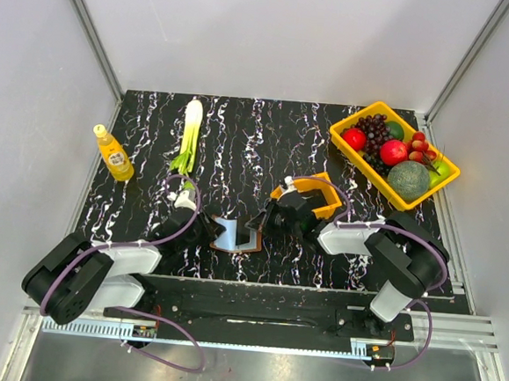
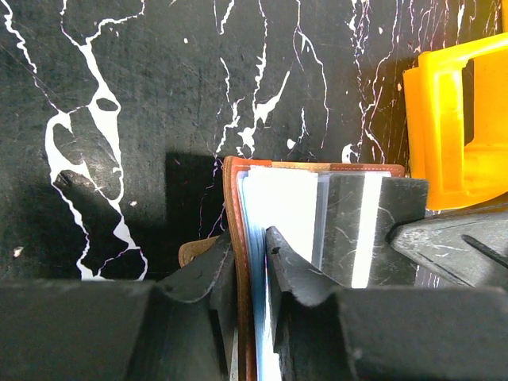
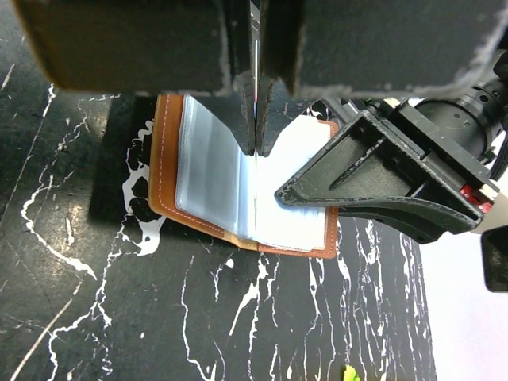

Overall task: Put the credit cards into the card holder
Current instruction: Insert the credit card into the card holder.

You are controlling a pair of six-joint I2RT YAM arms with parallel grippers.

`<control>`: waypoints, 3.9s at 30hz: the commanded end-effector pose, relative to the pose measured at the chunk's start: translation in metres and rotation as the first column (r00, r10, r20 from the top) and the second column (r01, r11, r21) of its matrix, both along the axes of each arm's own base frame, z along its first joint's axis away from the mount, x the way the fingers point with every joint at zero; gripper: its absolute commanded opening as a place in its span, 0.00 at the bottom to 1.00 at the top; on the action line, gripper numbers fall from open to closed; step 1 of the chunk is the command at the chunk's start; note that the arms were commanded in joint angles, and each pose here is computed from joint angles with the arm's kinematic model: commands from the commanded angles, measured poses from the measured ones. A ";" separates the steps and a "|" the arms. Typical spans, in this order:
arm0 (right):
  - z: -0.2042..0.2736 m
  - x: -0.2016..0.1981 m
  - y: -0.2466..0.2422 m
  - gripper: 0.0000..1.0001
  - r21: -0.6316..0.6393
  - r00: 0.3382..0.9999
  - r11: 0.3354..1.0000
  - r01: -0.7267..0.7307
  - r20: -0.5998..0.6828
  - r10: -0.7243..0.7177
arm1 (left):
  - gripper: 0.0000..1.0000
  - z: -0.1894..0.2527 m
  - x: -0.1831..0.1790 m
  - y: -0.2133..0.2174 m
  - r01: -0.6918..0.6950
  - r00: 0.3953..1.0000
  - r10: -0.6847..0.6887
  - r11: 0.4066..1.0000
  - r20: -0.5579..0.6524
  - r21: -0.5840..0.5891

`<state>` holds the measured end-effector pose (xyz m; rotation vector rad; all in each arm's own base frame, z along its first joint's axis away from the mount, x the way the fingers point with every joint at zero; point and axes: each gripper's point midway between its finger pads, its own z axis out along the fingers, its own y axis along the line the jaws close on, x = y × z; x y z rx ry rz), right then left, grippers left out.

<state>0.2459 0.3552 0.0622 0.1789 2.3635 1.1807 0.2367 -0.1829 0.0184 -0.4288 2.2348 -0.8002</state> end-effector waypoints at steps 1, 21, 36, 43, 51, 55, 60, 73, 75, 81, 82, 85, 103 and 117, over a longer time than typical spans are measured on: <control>0.001 0.004 0.008 0.00 0.025 0.999 0.999 -0.024 0.022 0.023 | 0.25 -0.023 -0.008 0.015 -0.025 0.998 0.030 0.996 -0.060 0.090; -0.025 -0.001 0.005 0.00 0.009 0.997 0.997 -0.073 0.028 0.073 | 0.42 -0.029 -0.005 0.027 -0.035 0.996 0.050 0.981 -0.077 0.191; -0.041 0.008 -0.006 0.00 -0.093 1.000 0.996 0.014 0.022 -0.012 | 0.29 -0.039 -0.008 0.038 -0.034 0.992 0.064 0.963 -0.104 0.269; -0.029 0.007 0.001 0.00 -0.014 0.999 1.000 0.001 0.046 -0.001 | 0.33 -0.045 -0.010 0.037 -0.021 0.991 0.057 0.961 -0.124 0.275; -0.019 -0.001 0.011 0.00 0.081 0.998 0.996 -0.044 0.055 0.039 | 0.32 -0.052 -0.012 0.042 -0.035 0.985 0.084 0.952 -0.150 0.303; -0.009 -0.001 0.011 0.00 0.103 0.996 0.994 -0.046 0.076 0.038 | 0.32 -0.052 -0.011 0.044 -0.046 0.983 0.098 0.949 -0.154 0.313; -0.010 0.002 0.010 0.00 0.102 0.996 0.994 -0.032 0.083 0.024 | 0.33 -0.054 -0.010 0.044 -0.038 0.982 0.095 0.945 -0.163 0.324; 0.018 0.023 -0.019 0.00 -0.041 0.976 0.996 0.085 0.203 -0.075 | 0.36 -0.053 -0.009 0.037 -0.009 0.984 0.065 0.948 -0.165 0.318; 0.031 0.027 -0.020 0.00 -0.075 0.970 0.994 0.080 0.234 -0.061 | 0.37 -0.052 -0.009 0.034 -0.005 0.985 0.058 0.950 -0.164 0.311; 0.019 0.029 0.004 0.00 -0.069 0.986 0.998 0.017 0.168 -0.005 | 0.41 -0.049 -0.008 0.029 -0.007 0.985 0.057 0.956 -0.162 0.294; 0.015 0.030 0.007 0.00 -0.061 0.989 0.998 0.022 0.149 -0.013 | 0.41 -0.048 -0.008 0.029 -0.009 0.985 0.058 0.957 -0.161 0.290; 0.000 0.033 0.010 0.00 -0.075 0.993 0.997 0.034 0.117 -0.025 | 0.45 -0.045 -0.008 0.031 -0.022 0.985 0.071 0.956 -0.157 0.292; -0.007 0.029 0.017 0.00 -0.166 0.994 0.986 0.001 0.109 0.017 | 0.62 0.051 0.013 0.063 -0.123 0.992 0.119 0.897 0.036 0.425; 0.003 0.032 0.018 0.00 -0.204 0.988 0.979 0.024 0.151 0.008 | 0.40 0.101 0.016 -0.004 0.139 0.973 -0.174 0.966 0.150 0.219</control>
